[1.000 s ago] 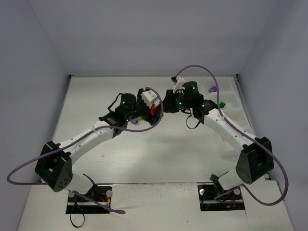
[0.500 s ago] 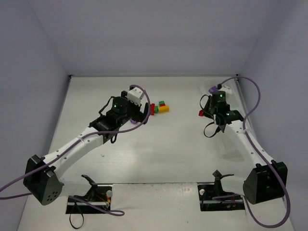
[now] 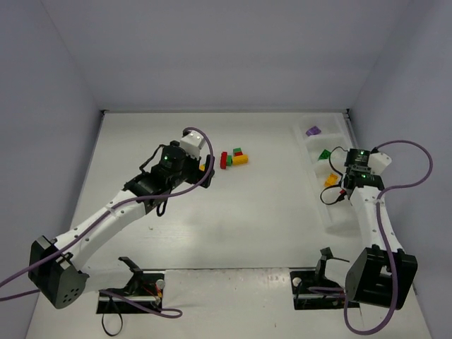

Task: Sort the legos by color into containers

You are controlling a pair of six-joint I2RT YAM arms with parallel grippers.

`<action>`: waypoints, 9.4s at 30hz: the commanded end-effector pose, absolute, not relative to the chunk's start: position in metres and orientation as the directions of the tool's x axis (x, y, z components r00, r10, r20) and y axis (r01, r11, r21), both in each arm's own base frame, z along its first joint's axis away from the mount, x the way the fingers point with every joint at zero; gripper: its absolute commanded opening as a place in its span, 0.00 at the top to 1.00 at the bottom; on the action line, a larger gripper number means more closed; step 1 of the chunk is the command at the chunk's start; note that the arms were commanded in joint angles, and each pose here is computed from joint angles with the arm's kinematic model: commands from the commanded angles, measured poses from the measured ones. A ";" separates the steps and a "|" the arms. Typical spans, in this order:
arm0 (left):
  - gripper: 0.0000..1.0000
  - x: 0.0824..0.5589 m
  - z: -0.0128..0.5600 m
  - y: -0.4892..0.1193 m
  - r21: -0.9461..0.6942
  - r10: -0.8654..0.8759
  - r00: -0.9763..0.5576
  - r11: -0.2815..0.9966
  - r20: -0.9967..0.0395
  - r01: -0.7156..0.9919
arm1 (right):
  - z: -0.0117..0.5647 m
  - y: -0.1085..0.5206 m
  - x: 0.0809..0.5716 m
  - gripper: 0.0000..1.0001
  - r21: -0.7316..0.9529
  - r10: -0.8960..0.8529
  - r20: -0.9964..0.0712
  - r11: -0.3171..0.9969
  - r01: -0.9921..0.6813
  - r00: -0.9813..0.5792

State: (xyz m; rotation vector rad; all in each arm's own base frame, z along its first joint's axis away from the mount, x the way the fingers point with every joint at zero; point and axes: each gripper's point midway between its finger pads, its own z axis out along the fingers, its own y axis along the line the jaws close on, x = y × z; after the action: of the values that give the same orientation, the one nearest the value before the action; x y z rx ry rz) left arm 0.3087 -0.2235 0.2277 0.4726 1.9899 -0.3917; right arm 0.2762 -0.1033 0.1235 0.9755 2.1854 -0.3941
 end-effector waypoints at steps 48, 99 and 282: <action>0.20 0.415 0.121 -0.190 0.140 0.533 -0.462 0.749 -0.709 0.648 | 0.196 0.146 0.357 0.41 0.339 0.117 -0.779 0.906 -0.255 -0.617; 0.85 0.334 0.233 -0.228 0.176 0.364 -0.061 0.582 -0.929 0.794 | 0.270 0.302 0.329 0.40 0.673 0.031 -0.695 0.379 -0.635 -0.718; 0.88 0.313 0.262 -0.248 0.142 0.253 -0.027 0.625 -0.967 0.767 | 0.248 0.349 0.314 1.00 0.661 0.036 -0.697 0.418 -0.623 -0.716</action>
State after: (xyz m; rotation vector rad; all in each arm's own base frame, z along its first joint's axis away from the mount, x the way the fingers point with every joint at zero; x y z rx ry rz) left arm 0.3017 -0.2396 0.2165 0.9338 1.7052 -0.4953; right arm 0.3035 0.3509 0.2190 -0.4450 2.1530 1.3748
